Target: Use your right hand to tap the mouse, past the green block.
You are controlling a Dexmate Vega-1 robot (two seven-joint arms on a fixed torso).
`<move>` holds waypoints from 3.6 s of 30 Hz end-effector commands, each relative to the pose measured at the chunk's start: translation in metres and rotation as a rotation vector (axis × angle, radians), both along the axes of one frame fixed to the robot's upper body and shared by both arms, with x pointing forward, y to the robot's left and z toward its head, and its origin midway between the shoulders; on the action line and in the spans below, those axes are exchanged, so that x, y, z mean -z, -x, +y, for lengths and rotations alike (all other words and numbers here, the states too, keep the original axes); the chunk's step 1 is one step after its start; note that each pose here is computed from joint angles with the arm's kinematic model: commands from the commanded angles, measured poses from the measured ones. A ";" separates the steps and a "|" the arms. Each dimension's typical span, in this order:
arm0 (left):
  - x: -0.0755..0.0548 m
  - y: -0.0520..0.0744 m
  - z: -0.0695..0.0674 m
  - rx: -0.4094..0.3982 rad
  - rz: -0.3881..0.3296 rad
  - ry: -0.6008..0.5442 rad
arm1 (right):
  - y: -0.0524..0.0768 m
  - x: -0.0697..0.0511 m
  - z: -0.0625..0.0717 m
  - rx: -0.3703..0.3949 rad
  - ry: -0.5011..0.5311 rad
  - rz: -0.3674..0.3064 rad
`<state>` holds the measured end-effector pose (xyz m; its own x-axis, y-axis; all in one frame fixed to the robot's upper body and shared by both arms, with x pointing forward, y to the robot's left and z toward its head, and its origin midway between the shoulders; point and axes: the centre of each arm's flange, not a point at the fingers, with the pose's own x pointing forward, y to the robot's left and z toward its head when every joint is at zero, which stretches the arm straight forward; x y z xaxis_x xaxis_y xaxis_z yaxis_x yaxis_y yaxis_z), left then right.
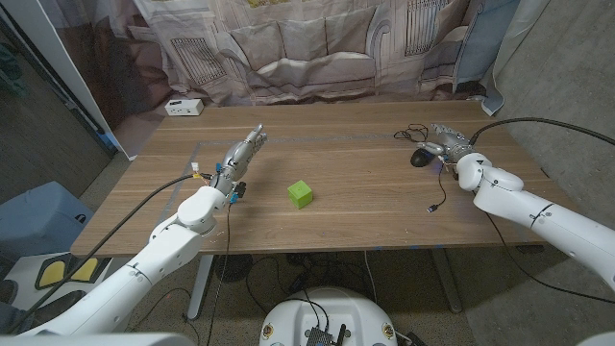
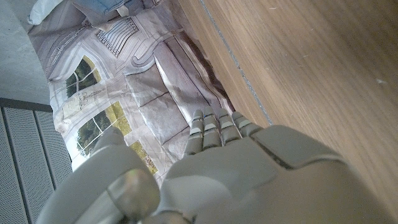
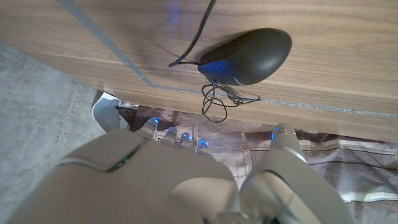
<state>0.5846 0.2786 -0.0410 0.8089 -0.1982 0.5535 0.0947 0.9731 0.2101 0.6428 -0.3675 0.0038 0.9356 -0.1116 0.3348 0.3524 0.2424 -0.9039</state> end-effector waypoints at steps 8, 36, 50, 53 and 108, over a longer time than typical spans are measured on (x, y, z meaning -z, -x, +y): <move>-0.003 -0.005 -0.002 0.014 -0.003 -0.003 | 0.025 -0.010 0.010 -0.089 -0.073 -0.186; -0.007 -0.006 -0.001 0.014 -0.013 0.003 | 0.047 -0.003 0.012 -0.271 -0.324 -0.315; -0.014 -0.013 -0.012 0.043 -0.015 0.010 | 0.057 0.000 0.015 -0.405 -0.469 -0.356; -0.017 -0.015 -0.018 0.057 -0.033 0.015 | 0.057 0.002 0.017 -0.455 -0.528 -0.363; -0.014 -0.036 -0.014 0.100 -0.011 0.005 | 0.037 0.031 0.082 -1.005 -1.017 -0.258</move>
